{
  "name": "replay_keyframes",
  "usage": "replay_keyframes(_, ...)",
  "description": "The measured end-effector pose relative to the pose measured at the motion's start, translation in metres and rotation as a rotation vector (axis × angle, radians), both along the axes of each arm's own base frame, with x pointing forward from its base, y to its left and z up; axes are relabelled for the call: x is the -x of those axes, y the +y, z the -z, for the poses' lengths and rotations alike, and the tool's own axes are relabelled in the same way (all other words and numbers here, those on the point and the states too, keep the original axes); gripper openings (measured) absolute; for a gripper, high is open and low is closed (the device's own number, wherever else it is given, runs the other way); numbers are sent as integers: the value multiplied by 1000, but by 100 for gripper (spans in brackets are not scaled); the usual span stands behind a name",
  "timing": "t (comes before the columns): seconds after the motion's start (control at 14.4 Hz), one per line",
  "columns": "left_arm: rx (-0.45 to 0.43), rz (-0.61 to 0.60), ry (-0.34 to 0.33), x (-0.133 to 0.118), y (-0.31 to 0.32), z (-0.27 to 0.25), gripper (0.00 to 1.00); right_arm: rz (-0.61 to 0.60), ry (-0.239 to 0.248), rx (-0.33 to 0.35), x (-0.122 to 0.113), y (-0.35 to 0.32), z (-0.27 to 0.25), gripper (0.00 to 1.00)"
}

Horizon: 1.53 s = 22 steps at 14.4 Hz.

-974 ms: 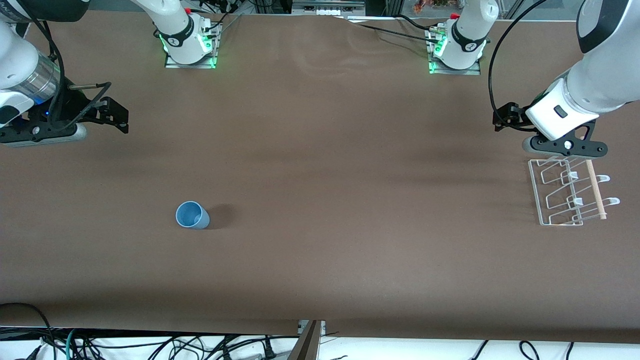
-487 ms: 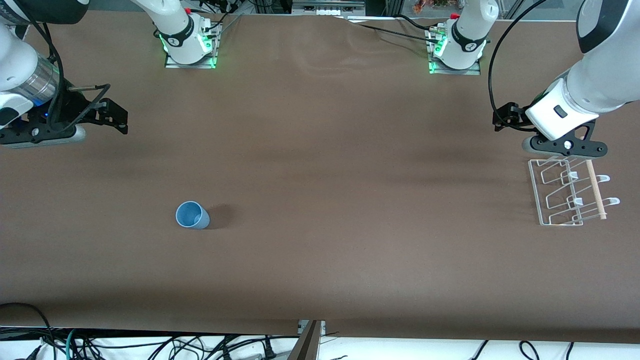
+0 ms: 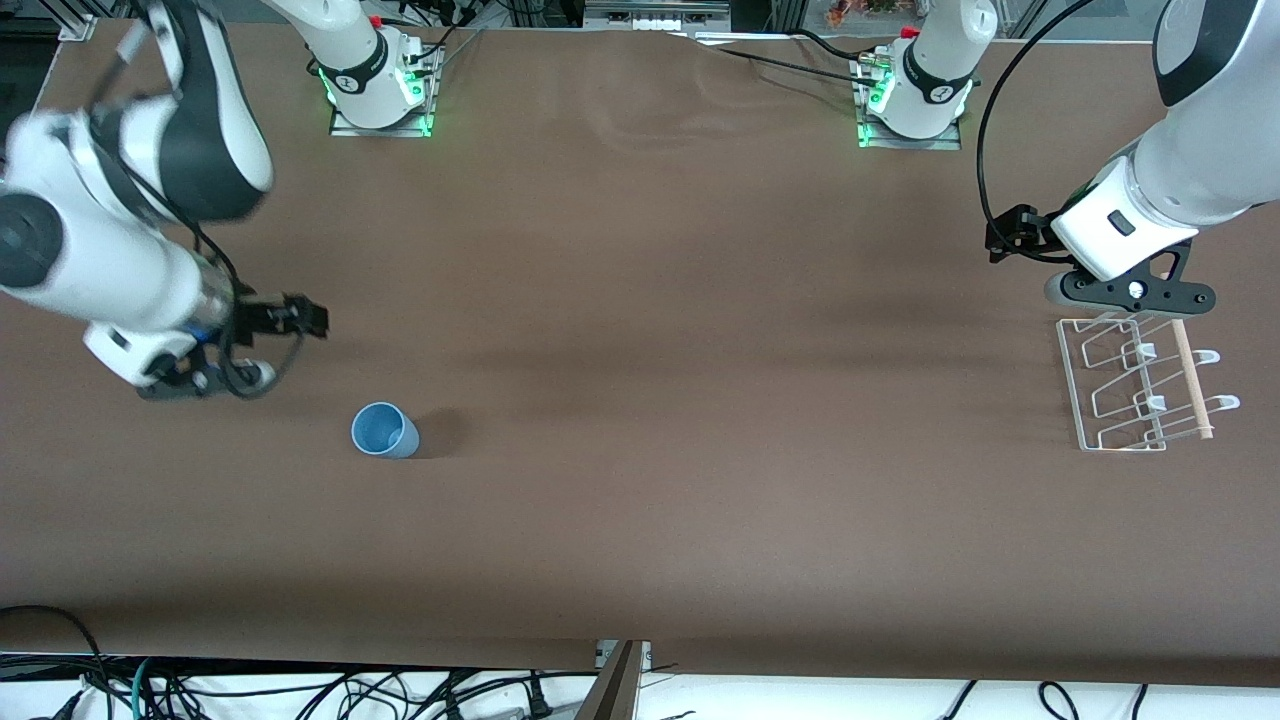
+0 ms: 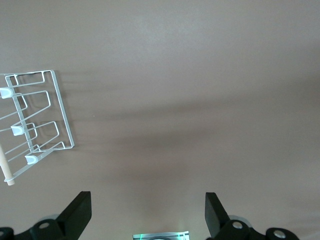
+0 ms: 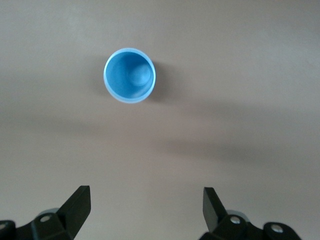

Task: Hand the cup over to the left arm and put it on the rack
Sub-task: 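Reach the right gripper down to the light blue cup, then close the right gripper on the blue cup's rim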

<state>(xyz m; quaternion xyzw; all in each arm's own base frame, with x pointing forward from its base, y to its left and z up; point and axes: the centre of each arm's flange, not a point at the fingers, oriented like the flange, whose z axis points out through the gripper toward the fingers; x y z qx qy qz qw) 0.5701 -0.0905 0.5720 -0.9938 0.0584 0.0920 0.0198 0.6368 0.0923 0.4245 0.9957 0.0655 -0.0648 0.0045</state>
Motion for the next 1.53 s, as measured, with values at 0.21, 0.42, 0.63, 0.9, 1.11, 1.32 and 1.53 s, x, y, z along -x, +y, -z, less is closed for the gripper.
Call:
replay_keyframes(0.21, 0, 0, 0, 0, 0, 0, 100, 4, -92, -7, -26, 1, 36, 99)
replay_keyframes(0.42, 0, 0, 0, 0, 0, 0, 100, 31, -206, -25, -51, -9, 73, 100)
replay_keyframes(0.63, 0, 0, 0, 0, 0, 0, 100, 63, -248, -46, -64, -16, 120, 100)
replay_keyframes(0.9, 0, 0, 0, 0, 0, 0, 100, 65, -246, -50, -66, -14, 130, 100)
replay_keyframes(1.11, 0, 0, 0, 0, 0, 0, 100, 60, -233, -53, -65, -9, 131, 100)
replay_keyframes(1.32, 0, 0, 0, 0, 0, 0, 100, 51, -145, -46, -55, -5, 143, 100)
replay_keyframes(1.53, 0, 0, 0, 0, 0, 0, 100, 47, -112, -42, -52, -3, 153, 100)
